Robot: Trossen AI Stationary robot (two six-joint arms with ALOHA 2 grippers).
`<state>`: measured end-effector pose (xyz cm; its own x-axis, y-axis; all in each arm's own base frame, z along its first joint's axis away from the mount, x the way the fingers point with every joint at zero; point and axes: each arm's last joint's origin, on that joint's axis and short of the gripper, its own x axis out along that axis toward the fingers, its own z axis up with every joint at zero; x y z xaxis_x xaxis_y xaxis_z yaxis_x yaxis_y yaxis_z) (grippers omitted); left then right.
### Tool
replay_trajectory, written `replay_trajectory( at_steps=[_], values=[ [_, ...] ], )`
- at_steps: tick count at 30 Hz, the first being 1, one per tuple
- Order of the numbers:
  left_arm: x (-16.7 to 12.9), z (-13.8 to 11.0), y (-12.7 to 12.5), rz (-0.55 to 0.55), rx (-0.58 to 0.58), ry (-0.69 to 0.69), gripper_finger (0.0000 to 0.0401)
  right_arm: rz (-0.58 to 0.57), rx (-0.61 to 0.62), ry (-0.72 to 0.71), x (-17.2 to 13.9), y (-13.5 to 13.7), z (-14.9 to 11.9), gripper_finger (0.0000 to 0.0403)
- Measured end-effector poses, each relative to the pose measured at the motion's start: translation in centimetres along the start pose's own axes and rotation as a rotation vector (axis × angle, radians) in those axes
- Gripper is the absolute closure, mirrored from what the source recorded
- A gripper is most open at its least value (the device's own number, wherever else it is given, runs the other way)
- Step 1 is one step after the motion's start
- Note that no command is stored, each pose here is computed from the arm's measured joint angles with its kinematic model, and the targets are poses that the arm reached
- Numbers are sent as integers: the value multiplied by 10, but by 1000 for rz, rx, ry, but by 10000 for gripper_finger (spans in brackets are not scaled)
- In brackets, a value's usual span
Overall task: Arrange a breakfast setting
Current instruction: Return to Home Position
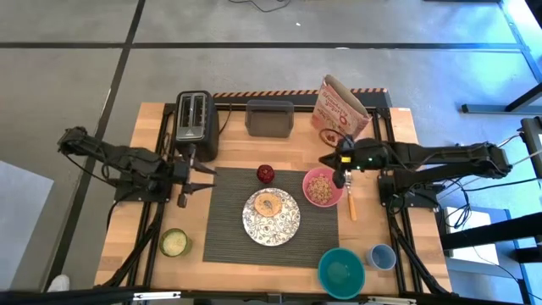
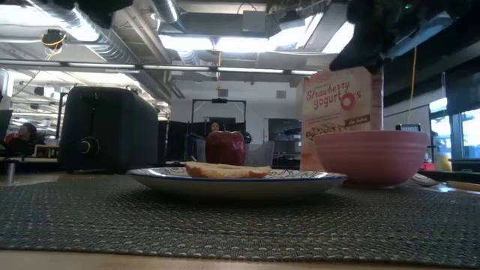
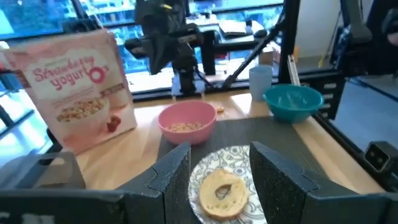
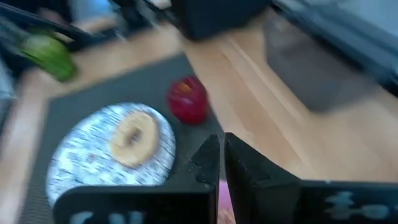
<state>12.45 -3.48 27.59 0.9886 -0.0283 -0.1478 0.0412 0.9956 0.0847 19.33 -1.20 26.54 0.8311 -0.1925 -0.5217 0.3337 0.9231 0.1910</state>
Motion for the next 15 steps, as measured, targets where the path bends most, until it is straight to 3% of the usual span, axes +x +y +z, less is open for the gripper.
replay_trajectory(
  at_steps=[7,15],
  values=[
    [-9,-17,1,-37,9,-25,242,182,-70,-251,-17,-6,-19,386],
    [-4,-39,-1,-30,-65,-20,242,238,-95,-445,-36,-19,-49,386]
  ],
)
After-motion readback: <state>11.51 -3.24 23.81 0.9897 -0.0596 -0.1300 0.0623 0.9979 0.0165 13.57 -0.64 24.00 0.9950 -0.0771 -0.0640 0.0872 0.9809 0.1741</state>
